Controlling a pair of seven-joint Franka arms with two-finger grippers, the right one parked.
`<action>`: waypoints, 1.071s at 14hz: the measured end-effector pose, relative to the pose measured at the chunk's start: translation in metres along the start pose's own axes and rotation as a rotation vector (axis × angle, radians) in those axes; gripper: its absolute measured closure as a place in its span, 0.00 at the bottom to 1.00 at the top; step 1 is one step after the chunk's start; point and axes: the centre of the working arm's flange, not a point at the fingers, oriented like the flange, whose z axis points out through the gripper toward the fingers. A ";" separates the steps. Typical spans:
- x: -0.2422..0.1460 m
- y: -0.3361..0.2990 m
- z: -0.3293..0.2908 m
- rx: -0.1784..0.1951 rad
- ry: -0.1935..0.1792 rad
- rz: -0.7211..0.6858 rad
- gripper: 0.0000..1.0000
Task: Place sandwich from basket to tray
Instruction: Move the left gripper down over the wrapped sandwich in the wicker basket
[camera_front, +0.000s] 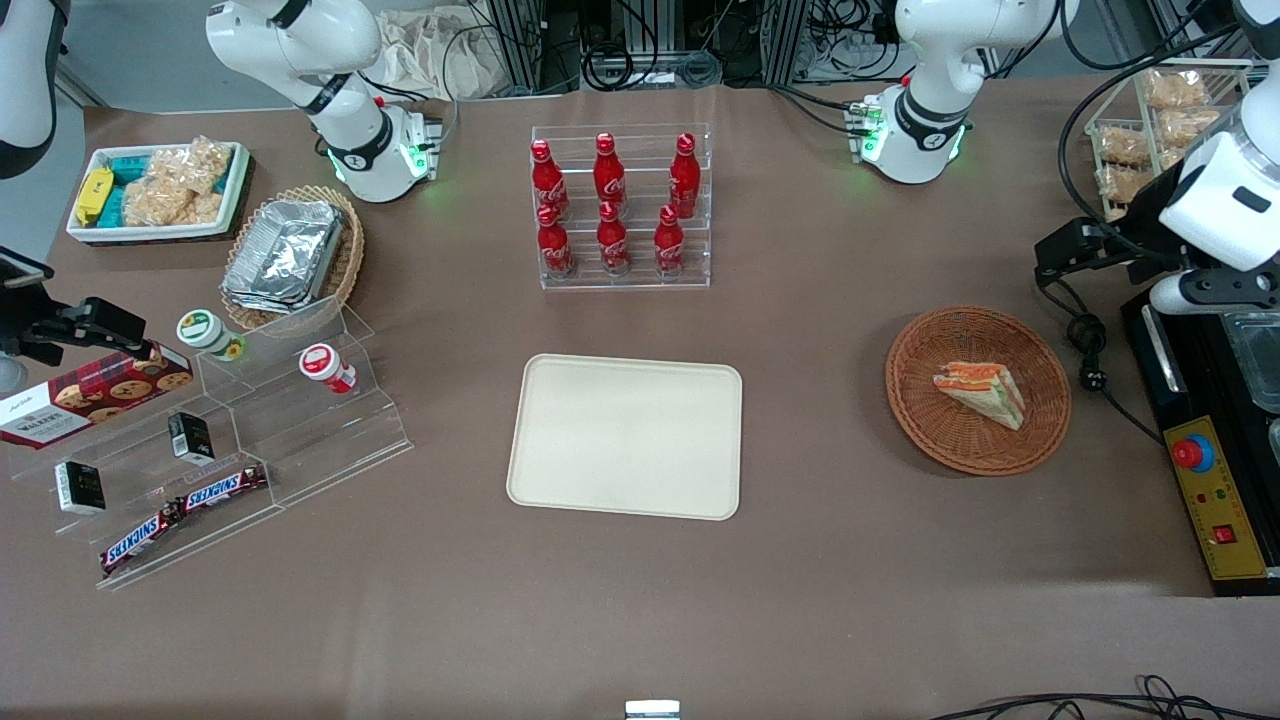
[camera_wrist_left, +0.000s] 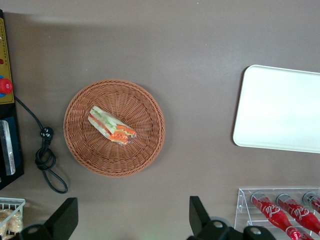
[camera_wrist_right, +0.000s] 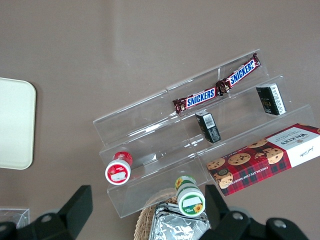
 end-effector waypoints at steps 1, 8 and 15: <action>0.000 0.000 0.000 0.000 -0.003 0.002 0.00; 0.000 -0.006 0.008 0.006 -0.035 -0.016 0.00; 0.014 -0.025 0.071 0.026 -0.077 -0.437 0.00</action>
